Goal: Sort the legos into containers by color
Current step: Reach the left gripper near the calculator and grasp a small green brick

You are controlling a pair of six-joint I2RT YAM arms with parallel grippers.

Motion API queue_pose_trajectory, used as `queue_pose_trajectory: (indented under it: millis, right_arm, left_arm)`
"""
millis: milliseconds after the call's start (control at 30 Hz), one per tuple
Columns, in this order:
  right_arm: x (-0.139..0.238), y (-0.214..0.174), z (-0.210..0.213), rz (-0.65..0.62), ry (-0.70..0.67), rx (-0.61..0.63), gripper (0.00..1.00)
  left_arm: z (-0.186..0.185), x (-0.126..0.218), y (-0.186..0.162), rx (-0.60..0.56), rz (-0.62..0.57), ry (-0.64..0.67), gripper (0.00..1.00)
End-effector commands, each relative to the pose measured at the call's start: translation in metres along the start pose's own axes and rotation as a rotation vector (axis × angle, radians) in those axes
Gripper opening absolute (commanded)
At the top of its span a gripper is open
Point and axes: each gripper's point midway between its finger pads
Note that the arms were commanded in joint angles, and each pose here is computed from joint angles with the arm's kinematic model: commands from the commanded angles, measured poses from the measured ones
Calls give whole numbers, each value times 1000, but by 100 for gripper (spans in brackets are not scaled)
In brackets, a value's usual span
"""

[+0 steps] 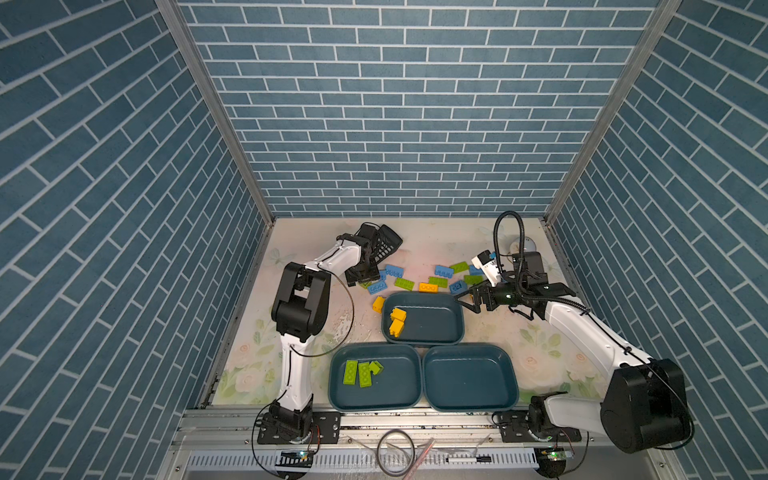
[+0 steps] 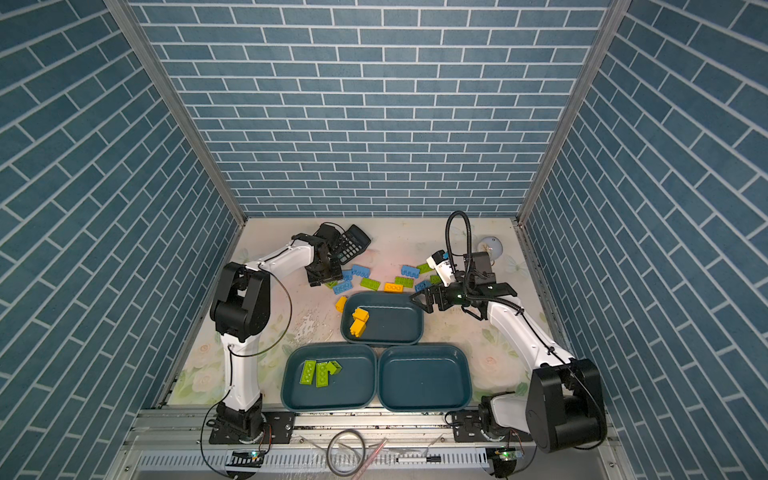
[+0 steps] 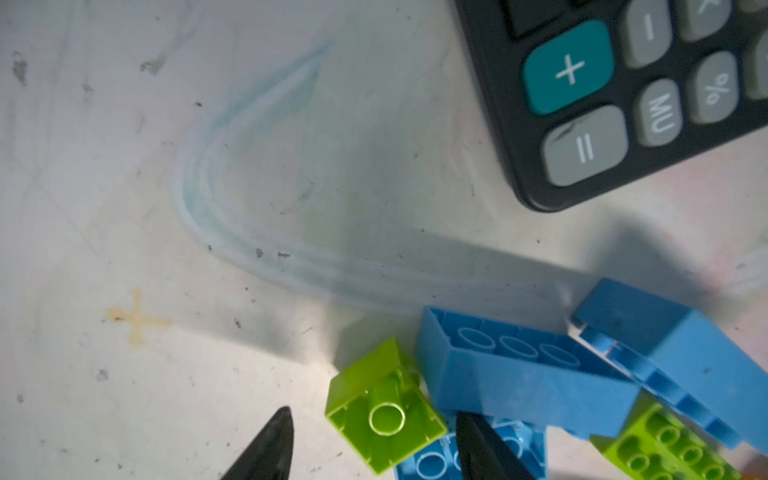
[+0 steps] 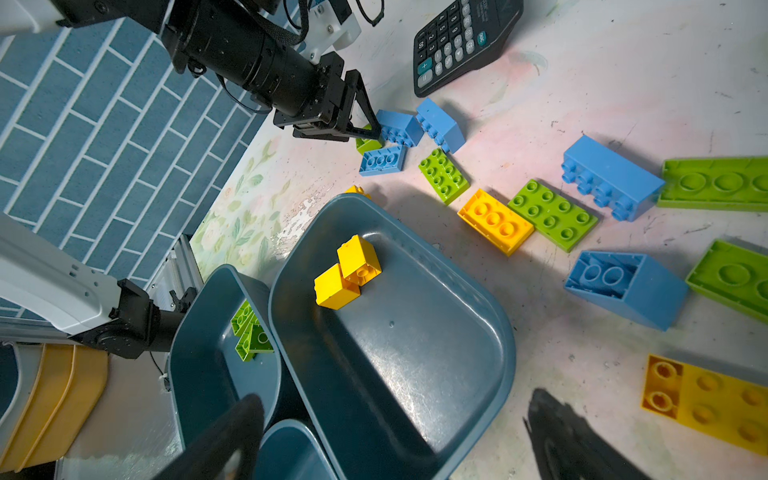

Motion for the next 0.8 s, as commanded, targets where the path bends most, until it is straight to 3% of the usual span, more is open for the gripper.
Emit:
queue_pose_trajectory:
  millis: [0, 400, 600, 767]
  right_arm:
    - [2, 16, 3, -35, 24, 38, 99]
    - [0, 15, 3, -29, 33, 36, 99]
    - [0, 15, 3, -28, 36, 36, 99]
    - [0, 15, 4, -29, 41, 35, 99]
  left_arm:
    - [13, -12, 4, -4, 5, 50, 64]
    - [12, -22, 1, 25, 35, 33, 63]
    - [20, -29, -5, 8, 53, 65, 56]
    - [26, -23, -5, 6, 42, 80, 56]
Point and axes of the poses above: each gripper's point midway between its finger pads, its own x axis back along the fingers, its own z axis along the line the jaws close on, y = z × x, and after that the axes turned 13 degrees about x, right-handed
